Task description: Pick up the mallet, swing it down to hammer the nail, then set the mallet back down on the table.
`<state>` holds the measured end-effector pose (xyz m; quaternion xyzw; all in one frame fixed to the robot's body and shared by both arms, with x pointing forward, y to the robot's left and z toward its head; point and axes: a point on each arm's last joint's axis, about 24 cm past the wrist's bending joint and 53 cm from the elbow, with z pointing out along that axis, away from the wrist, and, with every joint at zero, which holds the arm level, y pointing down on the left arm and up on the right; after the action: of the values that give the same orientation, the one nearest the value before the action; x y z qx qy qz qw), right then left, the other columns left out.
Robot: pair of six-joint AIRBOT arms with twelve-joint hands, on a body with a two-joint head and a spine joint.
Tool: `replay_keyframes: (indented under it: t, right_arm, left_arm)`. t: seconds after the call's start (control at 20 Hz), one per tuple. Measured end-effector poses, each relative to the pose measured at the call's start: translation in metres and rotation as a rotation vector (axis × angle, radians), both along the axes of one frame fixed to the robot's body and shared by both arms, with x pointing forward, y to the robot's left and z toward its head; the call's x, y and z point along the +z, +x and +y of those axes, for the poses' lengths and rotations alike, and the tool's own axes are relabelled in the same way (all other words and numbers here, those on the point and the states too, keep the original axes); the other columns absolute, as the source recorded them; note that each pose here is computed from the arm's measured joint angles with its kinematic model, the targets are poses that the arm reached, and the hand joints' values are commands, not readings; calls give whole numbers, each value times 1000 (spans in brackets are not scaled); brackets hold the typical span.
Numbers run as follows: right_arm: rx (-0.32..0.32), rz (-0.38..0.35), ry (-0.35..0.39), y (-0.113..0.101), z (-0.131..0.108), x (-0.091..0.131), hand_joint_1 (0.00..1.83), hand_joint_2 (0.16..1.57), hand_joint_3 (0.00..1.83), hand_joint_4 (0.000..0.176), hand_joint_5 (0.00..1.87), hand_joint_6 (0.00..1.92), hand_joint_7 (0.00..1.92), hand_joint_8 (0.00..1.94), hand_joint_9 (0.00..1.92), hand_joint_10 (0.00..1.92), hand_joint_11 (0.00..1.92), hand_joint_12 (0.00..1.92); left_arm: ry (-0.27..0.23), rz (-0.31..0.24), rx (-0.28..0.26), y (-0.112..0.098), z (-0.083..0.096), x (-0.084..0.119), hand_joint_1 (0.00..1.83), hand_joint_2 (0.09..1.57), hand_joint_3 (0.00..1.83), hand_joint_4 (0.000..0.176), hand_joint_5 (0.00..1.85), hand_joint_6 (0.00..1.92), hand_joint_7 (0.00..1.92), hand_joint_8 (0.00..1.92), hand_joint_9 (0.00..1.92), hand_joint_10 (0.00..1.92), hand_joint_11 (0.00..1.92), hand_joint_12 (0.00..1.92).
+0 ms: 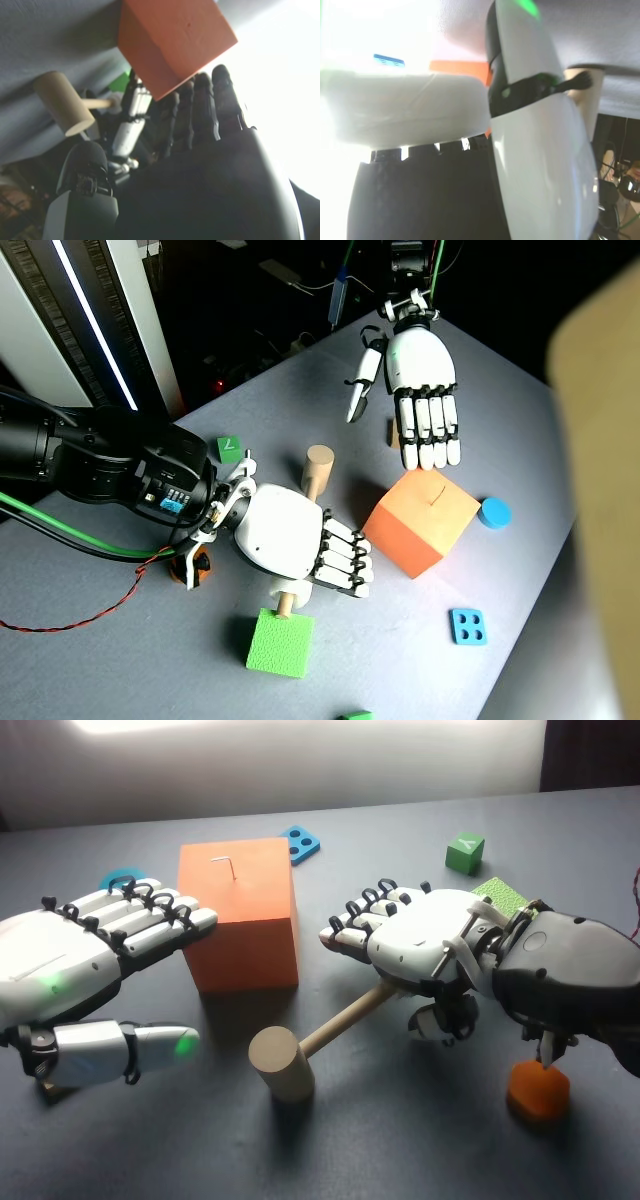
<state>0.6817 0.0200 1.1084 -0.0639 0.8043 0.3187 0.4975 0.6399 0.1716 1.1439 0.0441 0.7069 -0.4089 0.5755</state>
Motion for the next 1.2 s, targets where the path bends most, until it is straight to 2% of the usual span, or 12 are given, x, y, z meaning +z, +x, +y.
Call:
replay_keyframes:
  t: [0.15,0.25,0.6,0.65,0.8,0.85,0.9,0.95,1.0,1.05,1.1,1.2]
  right_arm:
    - [5,2,0,0,1,0,1312,984,0,0,124,9,124,9,66,10,0,309]
    - [9,3,-1,0,2,-1,1317,997,3,0,97,1,104,1,43,2,0,231]
    - [8,0,1,2,2,1,1299,1008,4,0,139,3,136,3,72,4,0,327]
    - [8,0,1,2,2,1,1258,1035,7,0,157,4,193,9,137,17,0,403]
    - [8,-4,-4,3,1,1,1138,1112,5,0,664,71,743,83,648,189,41,1207]
    - [5,-6,-7,4,0,1,1177,1173,4,0,755,950,864,1008,681,495,116,1369]
    - [2,-8,-7,5,0,1,1177,1173,4,0,755,950,864,1008,681,495,116,1369]
    - [1,-24,-11,7,-1,5,1212,1202,0,0,859,979,801,1502,626,1392,269,1732]
    - [-1,-28,-12,7,-1,6,1076,1187,1,0,855,1157,755,1530,640,1577,336,1807]
    - [-3,-19,-9,7,-1,4,1038,1208,7,0,803,1300,761,1823,714,1852,471,1898]
    - [1,-13,-13,5,-1,0,897,1244,7,0,683,1669,874,1917,878,1907,684,1916]
    - [3,-9,-12,5,-1,0,593,1447,21,0,742,1907,929,1940,947,1920,922,1921]
  left_arm:
    - [-3,-5,0,2,0,1,0,1265,0,0,8,2,25,1,14,2,0,0]
    - [-3,-5,2,3,-1,1,0,1264,0,0,0,0,5,0,0,0,0,0]
    - [9,6,4,3,-1,-3,0,1263,0,0,12,5,23,8,9,4,0,0]
    - [7,8,4,2,-1,-3,0,1264,0,0,9,3,18,5,4,1,0,0]
    - [9,11,4,2,-1,-4,0,1260,0,0,0,0,3,0,1,0,0,0]
    - [11,14,5,2,-1,-5,0,1266,0,0,0,0,6,2,6,2,0,0]
    - [12,14,5,2,-1,-5,0,1266,0,0,0,0,6,2,6,2,0,0]
    - [13,16,4,2,-1,-6,0,1262,0,0,8,3,12,4,4,1,0,0]
    - [13,17,1,1,-2,-6,0,1256,0,0,16,6,20,7,7,3,0,0]
    - [13,19,0,1,-3,-7,0,1256,0,0,13,5,6,1,1,0,0,0]
    - [11,19,1,1,-3,-6,0,1254,0,0,4,1,0,0,0,0,0,0]
    - [11,21,3,1,-3,-7,0,1255,0,0,15,6,5,2,0,0,0,0]
